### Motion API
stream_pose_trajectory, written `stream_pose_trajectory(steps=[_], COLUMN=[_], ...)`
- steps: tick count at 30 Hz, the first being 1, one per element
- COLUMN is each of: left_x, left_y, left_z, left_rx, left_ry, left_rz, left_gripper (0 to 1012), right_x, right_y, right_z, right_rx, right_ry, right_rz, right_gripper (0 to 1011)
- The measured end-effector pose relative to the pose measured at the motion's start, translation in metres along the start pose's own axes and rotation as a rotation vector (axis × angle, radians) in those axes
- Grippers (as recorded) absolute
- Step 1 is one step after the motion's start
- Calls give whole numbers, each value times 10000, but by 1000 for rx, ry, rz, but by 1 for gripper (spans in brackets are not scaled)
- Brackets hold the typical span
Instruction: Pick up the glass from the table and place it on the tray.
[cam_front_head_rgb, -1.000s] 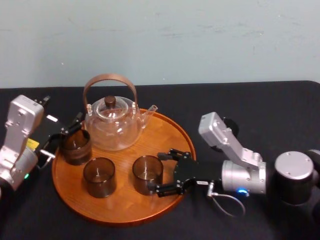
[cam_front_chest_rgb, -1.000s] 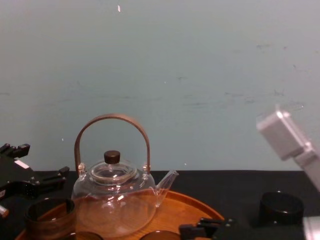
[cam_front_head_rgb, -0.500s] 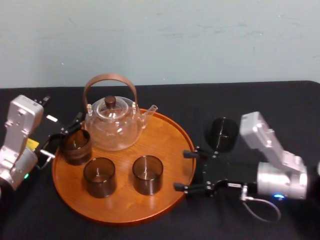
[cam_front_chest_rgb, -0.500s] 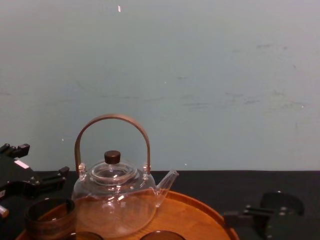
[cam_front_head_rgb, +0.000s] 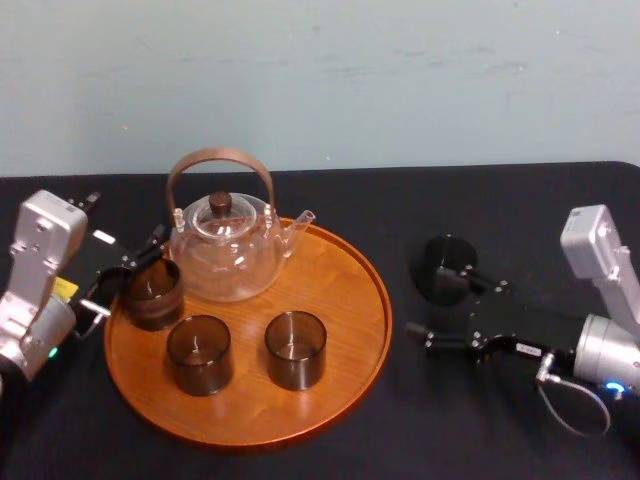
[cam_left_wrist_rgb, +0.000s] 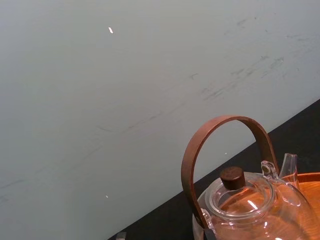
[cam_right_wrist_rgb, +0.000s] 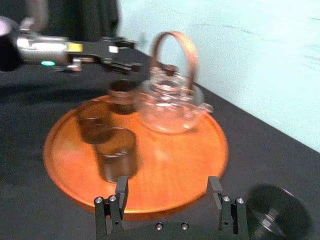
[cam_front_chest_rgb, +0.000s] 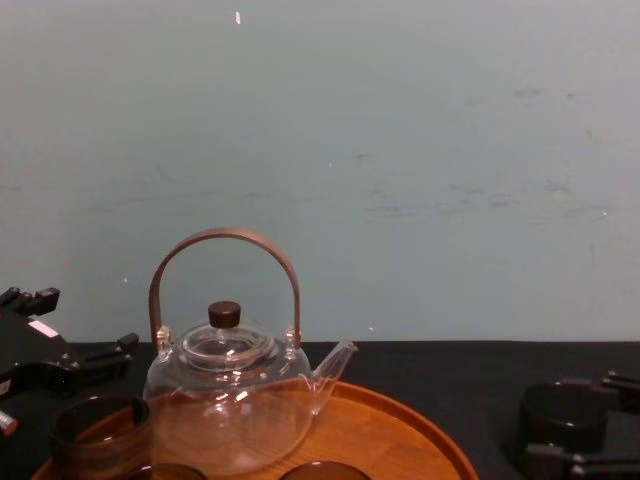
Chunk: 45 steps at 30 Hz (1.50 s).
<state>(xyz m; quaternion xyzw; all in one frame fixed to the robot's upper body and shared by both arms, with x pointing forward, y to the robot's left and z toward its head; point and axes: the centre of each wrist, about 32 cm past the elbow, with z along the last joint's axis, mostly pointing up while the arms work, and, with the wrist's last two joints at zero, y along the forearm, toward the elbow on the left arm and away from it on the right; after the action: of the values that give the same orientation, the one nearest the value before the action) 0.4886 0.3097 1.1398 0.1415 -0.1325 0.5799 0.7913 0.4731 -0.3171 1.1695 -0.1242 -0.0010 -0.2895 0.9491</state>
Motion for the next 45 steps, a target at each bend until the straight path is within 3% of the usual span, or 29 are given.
stream_pose_trajectory(steps=[8, 16, 34, 45], left_x=[0, 0, 0, 0], left_y=[0, 0, 0, 0], left_z=[0, 0, 0, 0], left_rx=[0, 0, 0, 0], left_ry=[0, 0, 0, 0], left_rz=[0, 0, 0, 0], left_gripper=[1002, 1002, 1001, 1001], right_x=[28, 49, 94, 120], right_y=[-58, -55, -95, -30], right_z=[-38, -67, -145, -227], right_rx=[-17, -34, -44, -92], right_ry=[53, 97, 145, 165], right_rz=[-137, -220, -318, -338], right_gripper=[1002, 1002, 1002, 1002])
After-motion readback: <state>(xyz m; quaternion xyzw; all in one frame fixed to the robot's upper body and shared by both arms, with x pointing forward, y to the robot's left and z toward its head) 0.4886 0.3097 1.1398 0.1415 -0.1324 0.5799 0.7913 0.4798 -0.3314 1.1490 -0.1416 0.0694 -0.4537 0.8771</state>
